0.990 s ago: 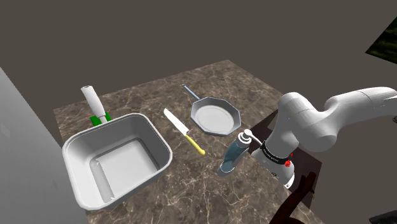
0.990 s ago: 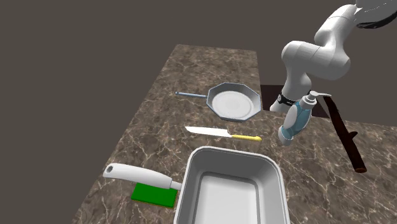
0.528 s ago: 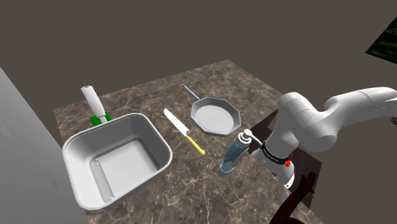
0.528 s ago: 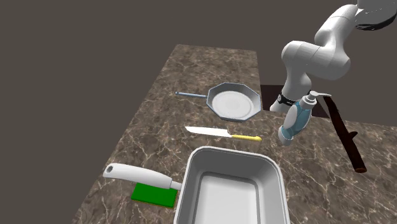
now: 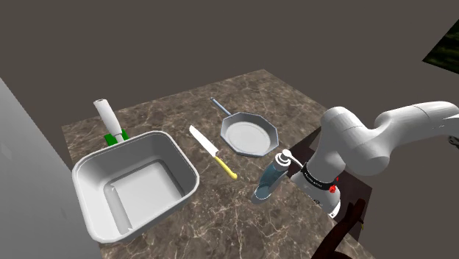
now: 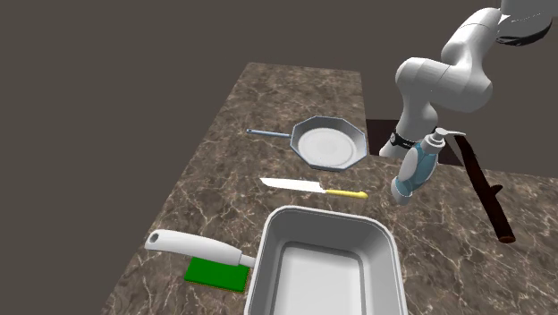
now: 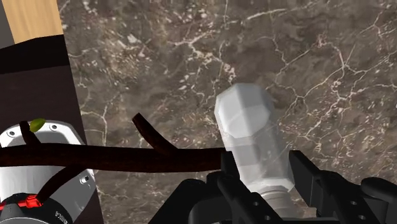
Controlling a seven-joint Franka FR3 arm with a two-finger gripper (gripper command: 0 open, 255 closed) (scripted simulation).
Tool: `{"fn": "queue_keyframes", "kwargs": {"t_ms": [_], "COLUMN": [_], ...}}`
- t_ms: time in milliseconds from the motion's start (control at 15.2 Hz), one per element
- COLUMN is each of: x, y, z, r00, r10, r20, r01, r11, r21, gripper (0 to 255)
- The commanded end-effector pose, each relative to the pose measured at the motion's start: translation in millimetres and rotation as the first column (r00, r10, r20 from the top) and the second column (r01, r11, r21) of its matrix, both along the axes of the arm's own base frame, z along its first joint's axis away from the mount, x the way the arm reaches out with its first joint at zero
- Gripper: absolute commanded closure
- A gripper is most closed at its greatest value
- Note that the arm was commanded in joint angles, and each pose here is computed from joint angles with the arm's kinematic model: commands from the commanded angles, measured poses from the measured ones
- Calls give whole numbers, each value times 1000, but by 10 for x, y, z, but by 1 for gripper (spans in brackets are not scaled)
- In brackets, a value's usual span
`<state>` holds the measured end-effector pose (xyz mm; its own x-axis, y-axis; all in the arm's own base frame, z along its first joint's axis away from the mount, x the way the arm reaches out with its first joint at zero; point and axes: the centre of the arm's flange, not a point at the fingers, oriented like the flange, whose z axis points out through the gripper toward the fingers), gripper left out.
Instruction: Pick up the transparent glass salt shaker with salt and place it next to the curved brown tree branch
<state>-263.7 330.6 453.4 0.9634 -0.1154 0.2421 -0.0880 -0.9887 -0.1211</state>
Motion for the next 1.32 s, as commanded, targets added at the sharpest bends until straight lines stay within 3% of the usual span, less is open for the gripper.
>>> {"fn": "queue_keyframes", "kwargs": {"t_ms": [0, 1254], "x": [15, 15], "y": [1, 1], "z": [-109, -1074], "r00": [1000, 1000], "r10": [0, 0], "r20": [0, 0], "r01": [0, 0], "r11": [1000, 1000], "r21": [0, 0], "gripper": [255, 255]}}
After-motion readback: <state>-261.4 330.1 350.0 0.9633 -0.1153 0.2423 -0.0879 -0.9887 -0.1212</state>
